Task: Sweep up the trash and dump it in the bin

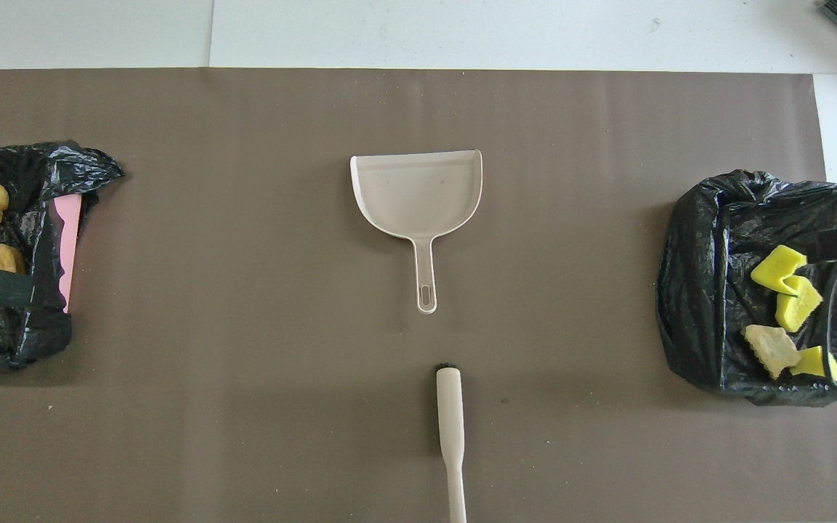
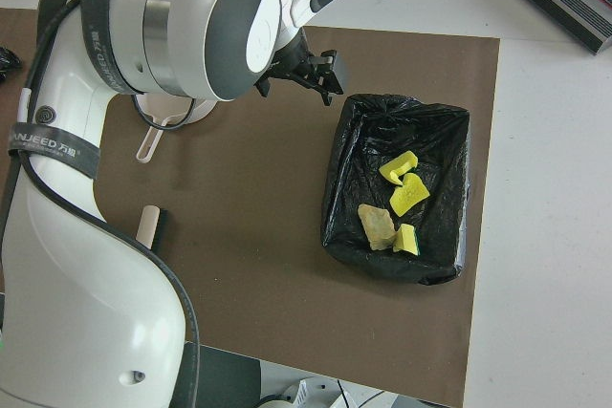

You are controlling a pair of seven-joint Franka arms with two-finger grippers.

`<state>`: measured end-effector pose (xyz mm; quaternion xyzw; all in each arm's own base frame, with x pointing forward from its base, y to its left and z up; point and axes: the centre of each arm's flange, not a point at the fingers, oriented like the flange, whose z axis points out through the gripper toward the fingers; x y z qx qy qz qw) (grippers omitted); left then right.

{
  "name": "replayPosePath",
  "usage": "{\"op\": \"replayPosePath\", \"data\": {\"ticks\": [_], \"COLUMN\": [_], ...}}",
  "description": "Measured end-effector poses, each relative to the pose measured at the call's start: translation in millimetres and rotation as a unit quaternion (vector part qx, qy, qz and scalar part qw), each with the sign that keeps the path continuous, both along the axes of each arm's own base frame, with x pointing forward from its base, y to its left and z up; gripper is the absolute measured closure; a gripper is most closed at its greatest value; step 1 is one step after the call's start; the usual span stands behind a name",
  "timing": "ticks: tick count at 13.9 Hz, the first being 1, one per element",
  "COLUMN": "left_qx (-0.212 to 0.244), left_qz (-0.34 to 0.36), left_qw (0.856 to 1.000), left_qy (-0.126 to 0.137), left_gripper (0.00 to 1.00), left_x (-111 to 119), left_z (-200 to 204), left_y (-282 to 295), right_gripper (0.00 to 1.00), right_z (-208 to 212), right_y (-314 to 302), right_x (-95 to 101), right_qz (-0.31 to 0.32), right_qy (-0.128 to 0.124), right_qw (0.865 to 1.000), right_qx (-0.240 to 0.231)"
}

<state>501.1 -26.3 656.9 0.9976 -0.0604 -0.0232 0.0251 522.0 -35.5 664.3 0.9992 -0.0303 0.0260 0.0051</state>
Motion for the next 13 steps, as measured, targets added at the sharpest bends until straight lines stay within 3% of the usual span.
{"op": "replayPosePath", "data": {"ticks": [5,13], "left_qx": [-0.001,0.007], "left_qz": [0.009,-0.003], "left_qw": [1.000,1.000], "left_qy": [-0.001,0.000], "left_gripper": [0.00,0.00], "left_x": [23,25], "left_z": [11,11], "left_y": [10,9], "right_gripper": [0.00,0.00], "right_z": [0,0], "right_y": [0,2], "right_x": [0.0,0.2], "right_qz": [0.000,0.005], "right_qy": [0.000,0.001], "right_qw": [1.000,1.000], "right_qx": [-0.001,-0.020]}}
